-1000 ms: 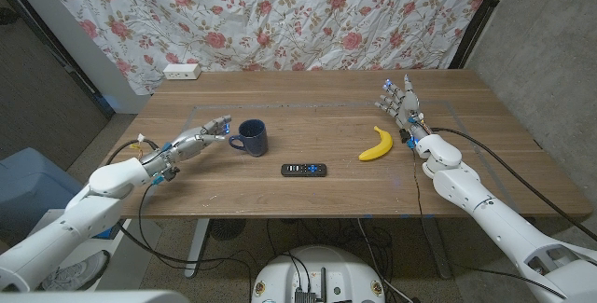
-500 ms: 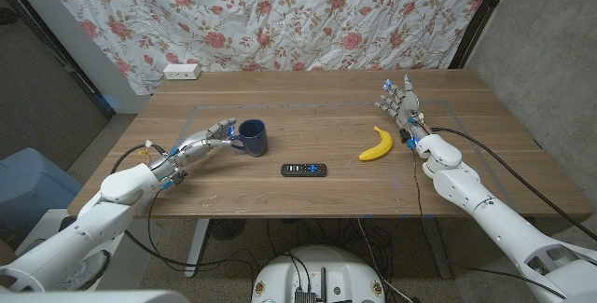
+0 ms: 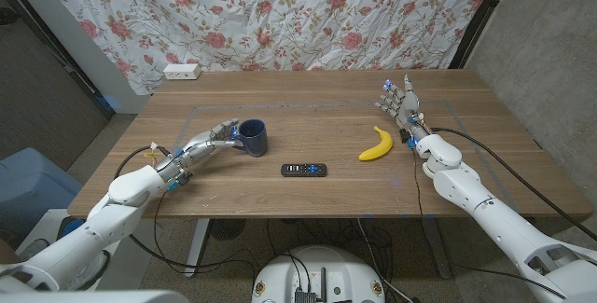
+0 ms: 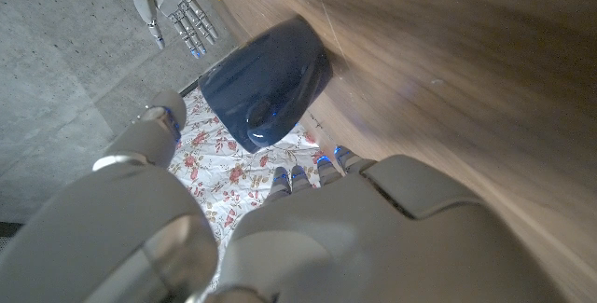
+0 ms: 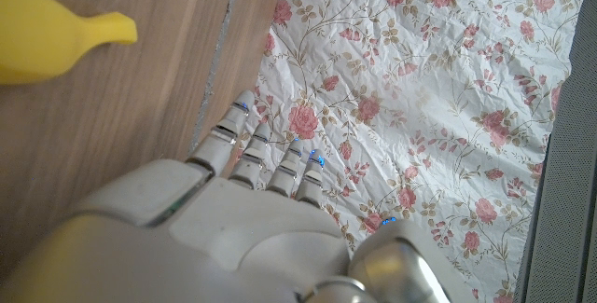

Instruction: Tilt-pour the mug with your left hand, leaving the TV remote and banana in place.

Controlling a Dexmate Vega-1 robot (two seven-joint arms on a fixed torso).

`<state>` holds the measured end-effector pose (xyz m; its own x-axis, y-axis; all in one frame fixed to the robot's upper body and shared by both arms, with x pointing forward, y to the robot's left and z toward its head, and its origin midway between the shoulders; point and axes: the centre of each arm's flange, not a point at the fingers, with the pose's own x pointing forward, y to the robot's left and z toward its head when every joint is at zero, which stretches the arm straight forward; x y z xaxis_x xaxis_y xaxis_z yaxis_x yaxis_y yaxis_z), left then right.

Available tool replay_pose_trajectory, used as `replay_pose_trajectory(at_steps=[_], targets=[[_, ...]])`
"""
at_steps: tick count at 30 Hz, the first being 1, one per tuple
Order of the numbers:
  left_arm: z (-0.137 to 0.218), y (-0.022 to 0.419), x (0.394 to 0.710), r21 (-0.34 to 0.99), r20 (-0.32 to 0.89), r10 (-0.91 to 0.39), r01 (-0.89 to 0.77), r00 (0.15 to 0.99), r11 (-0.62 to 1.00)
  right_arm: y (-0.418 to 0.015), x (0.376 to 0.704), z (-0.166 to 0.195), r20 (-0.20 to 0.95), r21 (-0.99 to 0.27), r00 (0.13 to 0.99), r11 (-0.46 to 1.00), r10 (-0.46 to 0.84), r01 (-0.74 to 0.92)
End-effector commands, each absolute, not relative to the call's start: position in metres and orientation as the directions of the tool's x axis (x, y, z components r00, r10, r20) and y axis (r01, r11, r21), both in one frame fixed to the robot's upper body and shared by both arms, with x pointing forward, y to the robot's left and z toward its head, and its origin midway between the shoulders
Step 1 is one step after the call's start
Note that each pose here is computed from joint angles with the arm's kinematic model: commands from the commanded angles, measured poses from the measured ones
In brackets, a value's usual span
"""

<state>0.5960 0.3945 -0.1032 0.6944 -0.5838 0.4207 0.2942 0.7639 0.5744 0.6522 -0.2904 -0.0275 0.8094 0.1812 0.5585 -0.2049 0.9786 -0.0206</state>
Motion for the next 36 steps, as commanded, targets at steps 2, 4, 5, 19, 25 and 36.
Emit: replay_pose_trajectory(at_steps=[2, 4, 5, 19, 25, 36], targets=[[-0.106, 0.380, 0.605, 0.581, 0.438, -0.592, 0.290, 0.677, 0.761, -0.290, 0.652, -0.027, 0.559, -0.020, 0.809, 0.979, 0.181, -0.205], [-0.105, 0.378, 0.605, 0.586, 0.444, -0.592, 0.282, 0.672, 0.760, -0.290, 0.652, -0.027, 0.559, -0.020, 0.809, 0.979, 0.181, -0.205], [-0.105, 0.377, 0.606, 0.588, 0.448, -0.592, 0.278, 0.671, 0.760, -0.290, 0.652, -0.027, 0.559, -0.020, 0.809, 0.979, 0.181, -0.205], [-0.103, 0.370, 0.614, 0.590, 0.491, -0.567, 0.226, 0.662, 0.775, -0.290, 0.652, -0.027, 0.559, -0.020, 0.809, 0.979, 0.181, -0.205], [-0.102, 0.363, 0.617, 0.590, 0.503, -0.565, 0.218, 0.654, 0.777, -0.290, 0.652, -0.027, 0.559, -0.020, 0.809, 0.979, 0.181, -0.205], [-0.103, 0.357, 0.621, 0.591, 0.505, -0.557, 0.207, 0.659, 0.780, -0.290, 0.652, -0.027, 0.559, -0.020, 0.809, 0.979, 0.181, -0.205]])
